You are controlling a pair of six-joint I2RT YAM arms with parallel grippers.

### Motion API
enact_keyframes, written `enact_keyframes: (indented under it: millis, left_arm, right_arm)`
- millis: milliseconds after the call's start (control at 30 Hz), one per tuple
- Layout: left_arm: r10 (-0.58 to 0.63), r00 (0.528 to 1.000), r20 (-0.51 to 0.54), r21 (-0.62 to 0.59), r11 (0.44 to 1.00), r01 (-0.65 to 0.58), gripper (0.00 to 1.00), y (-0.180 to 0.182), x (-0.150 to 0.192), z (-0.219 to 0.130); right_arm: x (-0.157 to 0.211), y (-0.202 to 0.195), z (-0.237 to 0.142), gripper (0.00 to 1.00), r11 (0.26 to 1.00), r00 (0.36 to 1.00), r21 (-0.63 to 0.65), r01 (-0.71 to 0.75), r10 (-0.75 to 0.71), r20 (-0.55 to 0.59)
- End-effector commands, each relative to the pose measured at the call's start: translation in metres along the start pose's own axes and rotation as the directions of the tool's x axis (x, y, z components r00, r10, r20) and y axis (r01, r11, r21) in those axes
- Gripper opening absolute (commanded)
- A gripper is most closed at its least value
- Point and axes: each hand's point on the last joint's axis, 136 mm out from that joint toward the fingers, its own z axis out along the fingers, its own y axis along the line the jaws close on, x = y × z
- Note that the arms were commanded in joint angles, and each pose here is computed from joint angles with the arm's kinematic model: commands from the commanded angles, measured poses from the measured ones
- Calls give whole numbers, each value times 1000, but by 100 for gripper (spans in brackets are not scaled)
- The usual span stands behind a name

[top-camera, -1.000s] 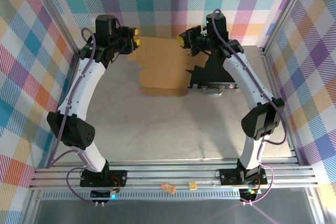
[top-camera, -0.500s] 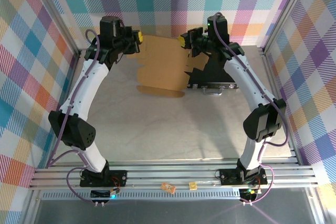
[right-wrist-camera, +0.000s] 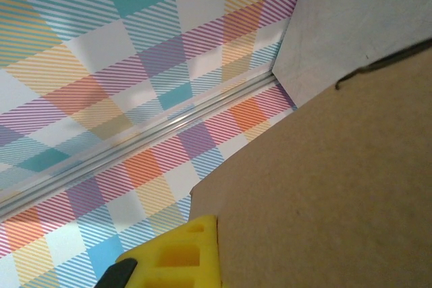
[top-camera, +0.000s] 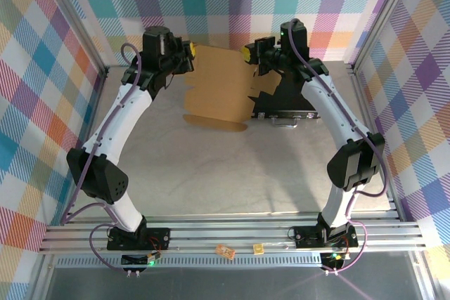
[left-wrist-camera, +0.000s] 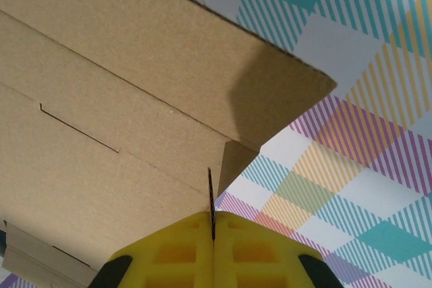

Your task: Fold the paper box

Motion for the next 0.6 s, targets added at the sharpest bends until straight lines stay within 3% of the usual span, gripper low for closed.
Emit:
enact_keyframes:
  millis: [0,267,567]
  left_arm:
    - [18,991,-130,-8,1000,-20,8,7,44,-14]
    - [16,991,-135,-35,999,-21,18,19,44,-20]
    - [16,990,-141,-31,999,-21,19,19,45,-23]
  right_arm:
    - [20,21,-3,0,997,999,-80,1,-5,-41]
    - [19,22,-3,0,997,999,-80,-6,3,-36]
    - [25,28,-13,0,997,999,-80,-8,5,-33]
